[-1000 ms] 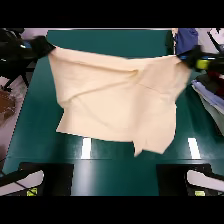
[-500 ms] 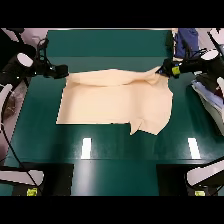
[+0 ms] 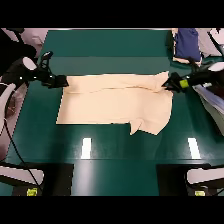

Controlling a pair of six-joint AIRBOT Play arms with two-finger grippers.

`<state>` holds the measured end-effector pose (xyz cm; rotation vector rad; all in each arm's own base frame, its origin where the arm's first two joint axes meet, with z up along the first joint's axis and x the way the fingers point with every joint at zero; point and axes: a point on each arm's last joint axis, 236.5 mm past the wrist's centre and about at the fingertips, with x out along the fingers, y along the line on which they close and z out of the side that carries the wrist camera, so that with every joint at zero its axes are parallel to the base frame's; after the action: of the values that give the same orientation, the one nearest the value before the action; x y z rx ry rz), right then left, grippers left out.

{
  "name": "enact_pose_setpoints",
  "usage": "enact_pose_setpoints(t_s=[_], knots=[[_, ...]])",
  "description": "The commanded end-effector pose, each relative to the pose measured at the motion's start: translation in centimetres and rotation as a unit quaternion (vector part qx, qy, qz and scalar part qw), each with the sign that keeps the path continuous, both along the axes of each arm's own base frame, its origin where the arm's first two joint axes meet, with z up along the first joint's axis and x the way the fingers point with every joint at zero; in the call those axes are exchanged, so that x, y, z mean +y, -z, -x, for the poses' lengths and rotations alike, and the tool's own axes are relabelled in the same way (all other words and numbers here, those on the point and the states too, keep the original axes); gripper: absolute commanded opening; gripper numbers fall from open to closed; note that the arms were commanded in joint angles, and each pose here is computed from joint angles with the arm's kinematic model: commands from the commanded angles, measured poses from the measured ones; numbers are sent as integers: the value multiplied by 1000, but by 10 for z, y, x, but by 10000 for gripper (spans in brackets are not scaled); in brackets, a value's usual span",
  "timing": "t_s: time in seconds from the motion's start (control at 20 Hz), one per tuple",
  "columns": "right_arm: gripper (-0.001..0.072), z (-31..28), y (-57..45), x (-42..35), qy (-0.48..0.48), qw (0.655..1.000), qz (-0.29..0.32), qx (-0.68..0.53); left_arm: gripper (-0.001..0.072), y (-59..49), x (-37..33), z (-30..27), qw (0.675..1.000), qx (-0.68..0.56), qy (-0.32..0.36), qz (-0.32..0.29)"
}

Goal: Fold the shirts.

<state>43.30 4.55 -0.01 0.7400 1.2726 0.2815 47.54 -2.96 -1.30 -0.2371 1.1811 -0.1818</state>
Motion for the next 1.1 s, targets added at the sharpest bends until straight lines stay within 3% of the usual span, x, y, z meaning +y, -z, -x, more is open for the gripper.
enact_pose_setpoints(t_s=[0.0,0.15,0.3,0.55,0.7,0.85,1.05], knots=[[474,64,1,-17,38,999,-7,25,517,3,32,54,995,101,-2,10],[526,122,26,-6,51,996,-34,59,517,11,44,103,986,160,-6,50],[563,164,45,2,62,994,-54,76,517,16,26,141,976,158,-33,146],[571,203,68,-8,109,989,-63,83,519,41,13,170,969,166,-50,174],[571,198,85,-8,127,987,-69,71,519,36,1,153,969,124,-52,207],[570,174,80,9,135,979,-146,51,518,37,2,154,969,125,-50,205],[558,178,98,42,81,979,-163,96,518,36,1,155,968,130,-54,208]])
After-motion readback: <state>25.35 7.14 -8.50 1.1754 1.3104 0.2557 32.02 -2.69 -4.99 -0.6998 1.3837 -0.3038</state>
